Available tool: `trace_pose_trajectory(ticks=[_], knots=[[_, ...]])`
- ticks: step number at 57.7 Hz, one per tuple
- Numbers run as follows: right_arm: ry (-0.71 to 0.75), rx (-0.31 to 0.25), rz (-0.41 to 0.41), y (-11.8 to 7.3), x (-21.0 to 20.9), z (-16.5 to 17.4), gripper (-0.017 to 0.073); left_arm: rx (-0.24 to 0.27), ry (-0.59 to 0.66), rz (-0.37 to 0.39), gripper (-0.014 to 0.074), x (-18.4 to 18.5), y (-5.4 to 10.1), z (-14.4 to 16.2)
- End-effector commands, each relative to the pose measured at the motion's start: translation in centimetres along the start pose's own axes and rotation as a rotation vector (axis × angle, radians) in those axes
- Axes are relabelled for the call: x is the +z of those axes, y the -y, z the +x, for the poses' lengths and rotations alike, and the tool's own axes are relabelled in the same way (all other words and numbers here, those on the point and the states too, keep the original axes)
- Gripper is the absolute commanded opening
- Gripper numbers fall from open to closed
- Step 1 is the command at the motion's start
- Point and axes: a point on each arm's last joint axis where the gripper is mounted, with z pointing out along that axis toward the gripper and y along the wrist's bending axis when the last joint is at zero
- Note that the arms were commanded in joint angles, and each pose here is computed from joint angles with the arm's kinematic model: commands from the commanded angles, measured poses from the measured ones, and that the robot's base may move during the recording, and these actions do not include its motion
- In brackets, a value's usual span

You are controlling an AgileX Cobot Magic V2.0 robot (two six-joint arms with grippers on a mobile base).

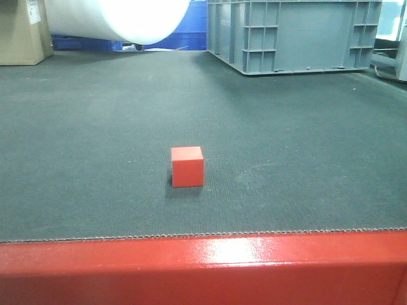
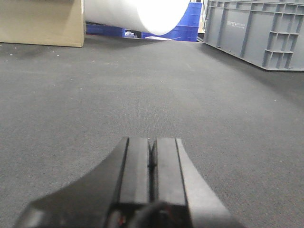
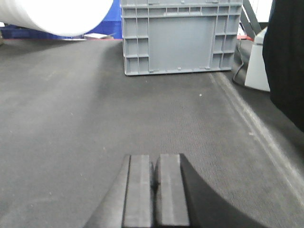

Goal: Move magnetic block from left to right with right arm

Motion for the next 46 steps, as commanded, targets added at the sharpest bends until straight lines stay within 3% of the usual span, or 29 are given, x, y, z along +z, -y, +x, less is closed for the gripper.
trace_pose_trajectory(ticks=[1,25,46], knots=[[0.102,-0.012,0.004,0.0,-0.3,-0.6,0.0034,-0.010,0.082,0.004,-0.0126,-0.1,0.0,-0.5],[0.172,-0.014,0.002,0.6,-2.4,5.6,0.0034,-0.010,0.082,0.004,-0.0126,-0.1,0.0,-0.5],[0.188,-0.022,0.001,0.7,-2.5,6.4,0.0034,-0.010,0.082,0.004,-0.0126,-0.1,0.0,-0.5]])
